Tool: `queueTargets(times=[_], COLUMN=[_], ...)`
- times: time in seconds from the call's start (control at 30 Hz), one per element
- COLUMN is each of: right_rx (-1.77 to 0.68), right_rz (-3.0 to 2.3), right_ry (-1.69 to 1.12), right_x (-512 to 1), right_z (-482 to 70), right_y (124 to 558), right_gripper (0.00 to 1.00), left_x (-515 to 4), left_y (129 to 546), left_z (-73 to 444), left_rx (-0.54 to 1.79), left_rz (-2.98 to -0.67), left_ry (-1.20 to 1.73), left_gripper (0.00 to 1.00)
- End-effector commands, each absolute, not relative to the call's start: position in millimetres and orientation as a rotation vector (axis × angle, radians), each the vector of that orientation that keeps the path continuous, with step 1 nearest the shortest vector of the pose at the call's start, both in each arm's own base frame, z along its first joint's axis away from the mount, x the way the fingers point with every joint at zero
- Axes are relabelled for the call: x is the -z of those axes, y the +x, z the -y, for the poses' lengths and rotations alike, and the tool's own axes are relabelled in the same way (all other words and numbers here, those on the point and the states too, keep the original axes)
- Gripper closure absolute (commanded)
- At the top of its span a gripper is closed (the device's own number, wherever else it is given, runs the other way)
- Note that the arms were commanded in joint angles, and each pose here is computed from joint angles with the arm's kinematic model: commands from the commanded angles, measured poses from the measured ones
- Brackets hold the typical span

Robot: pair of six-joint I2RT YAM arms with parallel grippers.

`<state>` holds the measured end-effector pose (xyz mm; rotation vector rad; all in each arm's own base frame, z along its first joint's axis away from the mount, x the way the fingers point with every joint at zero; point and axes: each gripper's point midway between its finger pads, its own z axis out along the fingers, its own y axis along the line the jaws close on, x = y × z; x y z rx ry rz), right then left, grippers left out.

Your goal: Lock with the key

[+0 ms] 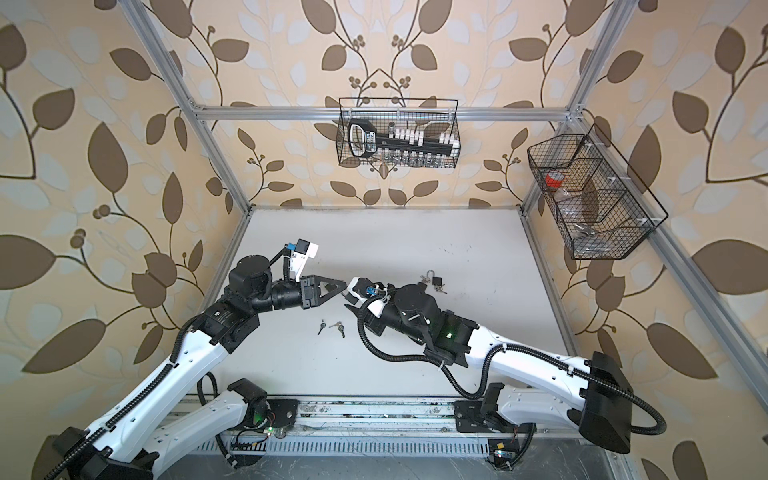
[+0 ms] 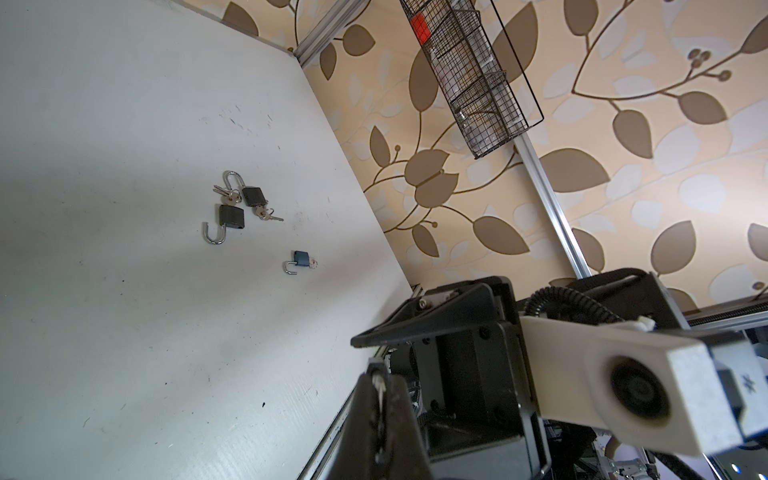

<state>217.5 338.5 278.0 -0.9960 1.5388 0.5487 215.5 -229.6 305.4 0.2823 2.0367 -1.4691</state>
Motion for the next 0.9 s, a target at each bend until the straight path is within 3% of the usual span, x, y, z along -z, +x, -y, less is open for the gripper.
queueTargets(times=[0.0, 0.47, 0.7, 0.77, 0.87], right_rx=[-0.562, -0.567, -0.589, -0.582, -0.583], right_rz=[-1.518, -1.529, -1.536, -1.563, -1.636], right_ry=[-0.953, -0.947, -0.945, -0.936, -0.88], right_x=[-296, -293, -290, -283, -267], right_z=[-342, -341, -338, -335, -324], right_y=[221, 220, 217, 218, 225], right_gripper=[0.52, 0.68, 0.93, 1.0, 1.0], left_x=[-333, -333, -334, -331, -322], left_y=[212, 210, 211, 216, 227], left_z=[232, 232, 230, 225, 208], left_rx=[1.471, 1.469, 1.446, 1.389, 1.236], left_rz=[-1.94, -1.942, -1.944, -1.968, -2.029], left_ry=[0.36, 0.363, 0.347, 0.31, 0.207], left_gripper=[1.0, 1.0, 0.98, 0.71, 0.44])
